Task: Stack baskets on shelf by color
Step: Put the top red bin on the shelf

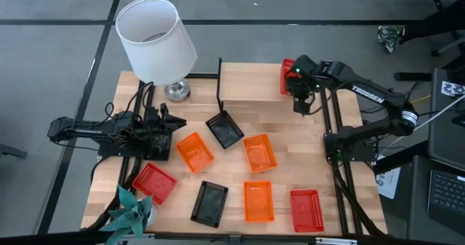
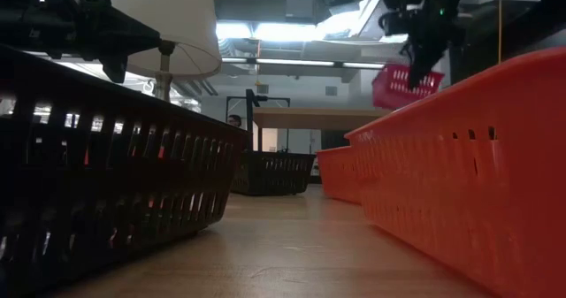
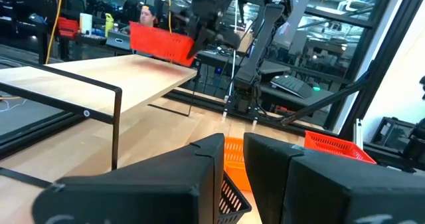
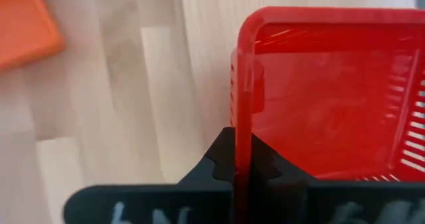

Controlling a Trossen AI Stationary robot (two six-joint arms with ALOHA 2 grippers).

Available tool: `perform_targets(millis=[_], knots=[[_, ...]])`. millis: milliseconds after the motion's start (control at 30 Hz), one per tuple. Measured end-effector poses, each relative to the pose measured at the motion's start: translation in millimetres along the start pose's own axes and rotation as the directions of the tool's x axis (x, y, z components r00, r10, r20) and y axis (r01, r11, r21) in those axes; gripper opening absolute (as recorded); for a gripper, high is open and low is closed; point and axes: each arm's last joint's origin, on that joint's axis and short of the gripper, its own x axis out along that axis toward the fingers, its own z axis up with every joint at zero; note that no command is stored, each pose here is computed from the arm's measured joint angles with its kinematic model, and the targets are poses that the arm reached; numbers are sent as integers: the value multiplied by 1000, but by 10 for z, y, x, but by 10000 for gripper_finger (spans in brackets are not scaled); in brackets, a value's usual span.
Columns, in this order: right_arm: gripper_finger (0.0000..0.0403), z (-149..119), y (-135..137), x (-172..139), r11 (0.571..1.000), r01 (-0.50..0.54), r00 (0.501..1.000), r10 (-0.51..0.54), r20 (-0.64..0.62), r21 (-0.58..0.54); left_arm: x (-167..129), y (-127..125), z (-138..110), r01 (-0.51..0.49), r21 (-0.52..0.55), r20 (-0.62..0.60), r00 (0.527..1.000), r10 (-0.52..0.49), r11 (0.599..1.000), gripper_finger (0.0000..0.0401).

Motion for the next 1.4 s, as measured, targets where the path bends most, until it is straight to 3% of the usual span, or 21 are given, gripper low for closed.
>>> perform_targets(millis=[233, 433, 667, 1400], knots=[[0, -48, 28, 90, 1000, -11, 1000, 11, -28, -16, 0, 0, -2, 0, -1, -1, 1000, 0, 1000, 50], [13, -48, 0, 61, 998, 65, 996, -66, -60, -19, 0, 2, -7, -2, 1, -7, 1000, 2, 1000, 50], [20, -86, 37, 59, 1000, -5, 997, 3, -82, -19, 0, 2, -9, -2, 1, -10, 1000, 2, 1000, 50], [22, -84, 25, 59, 1000, 27, 996, -27, -90, 0, 0, 2, -10, -2, -6, -10, 1000, 2, 1000, 50]])
